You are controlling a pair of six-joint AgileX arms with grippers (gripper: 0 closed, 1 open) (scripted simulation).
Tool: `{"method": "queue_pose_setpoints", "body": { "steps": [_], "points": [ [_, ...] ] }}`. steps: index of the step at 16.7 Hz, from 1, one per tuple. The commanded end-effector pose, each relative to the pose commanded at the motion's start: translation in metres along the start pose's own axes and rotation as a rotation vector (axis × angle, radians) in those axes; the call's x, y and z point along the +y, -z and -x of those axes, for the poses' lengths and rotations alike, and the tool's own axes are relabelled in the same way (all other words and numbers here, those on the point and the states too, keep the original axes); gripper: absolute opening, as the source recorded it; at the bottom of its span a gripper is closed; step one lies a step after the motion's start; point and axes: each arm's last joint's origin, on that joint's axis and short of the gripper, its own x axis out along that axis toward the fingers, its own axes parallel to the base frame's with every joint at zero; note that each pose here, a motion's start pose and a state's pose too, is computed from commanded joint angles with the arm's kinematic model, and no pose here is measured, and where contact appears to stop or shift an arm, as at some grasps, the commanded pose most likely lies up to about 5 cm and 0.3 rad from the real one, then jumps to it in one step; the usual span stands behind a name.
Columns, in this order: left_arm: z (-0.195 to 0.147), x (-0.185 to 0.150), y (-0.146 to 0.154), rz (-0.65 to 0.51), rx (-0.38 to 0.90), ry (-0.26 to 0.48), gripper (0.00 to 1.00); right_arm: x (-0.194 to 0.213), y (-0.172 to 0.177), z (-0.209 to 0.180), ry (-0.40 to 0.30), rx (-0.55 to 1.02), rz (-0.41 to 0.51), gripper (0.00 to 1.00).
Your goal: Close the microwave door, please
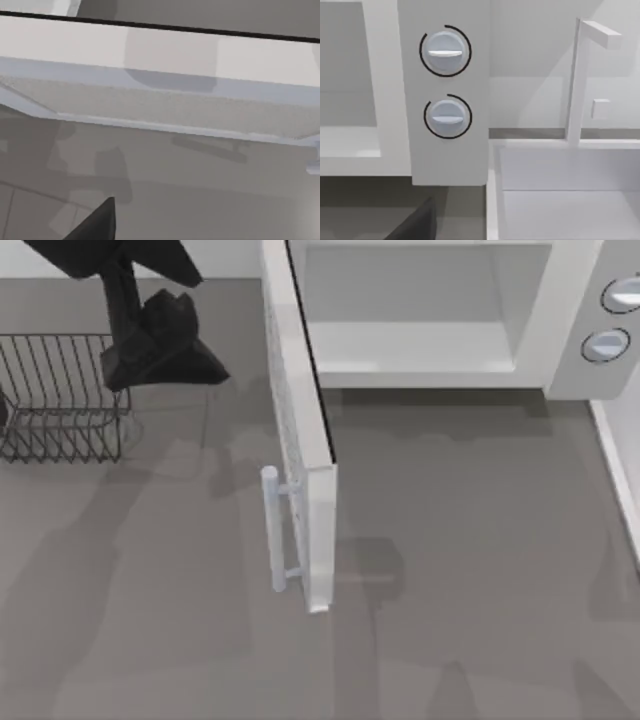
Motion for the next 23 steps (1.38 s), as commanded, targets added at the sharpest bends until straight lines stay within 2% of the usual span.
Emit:
{"method": "queue_pose_setpoints", "body": {
  "steps": [4,11,18,23],
  "points": [
    [-0.014,0.011,-0.012,-0.044,0.021,0.083,1.0,0.0,0.0,0.0,0.0,0.0,0.0,1.0],
    [-0.018,0.011,-0.012,-0.044,0.022,0.083,1.0,0.0,0.0,0.0,0.0,0.0,0.0,1.0],
    [-0.085,0.007,-0.011,-0.047,0.019,0.082,1.0,0.0,0.0,0.0,0.0,0.0,0.0,1.0],
    [-0.094,0.004,-0.011,-0.046,0.022,0.085,1.0,0.0,0.0,0.0,0.0,0.0,0.0,1.0]
  ]
}}
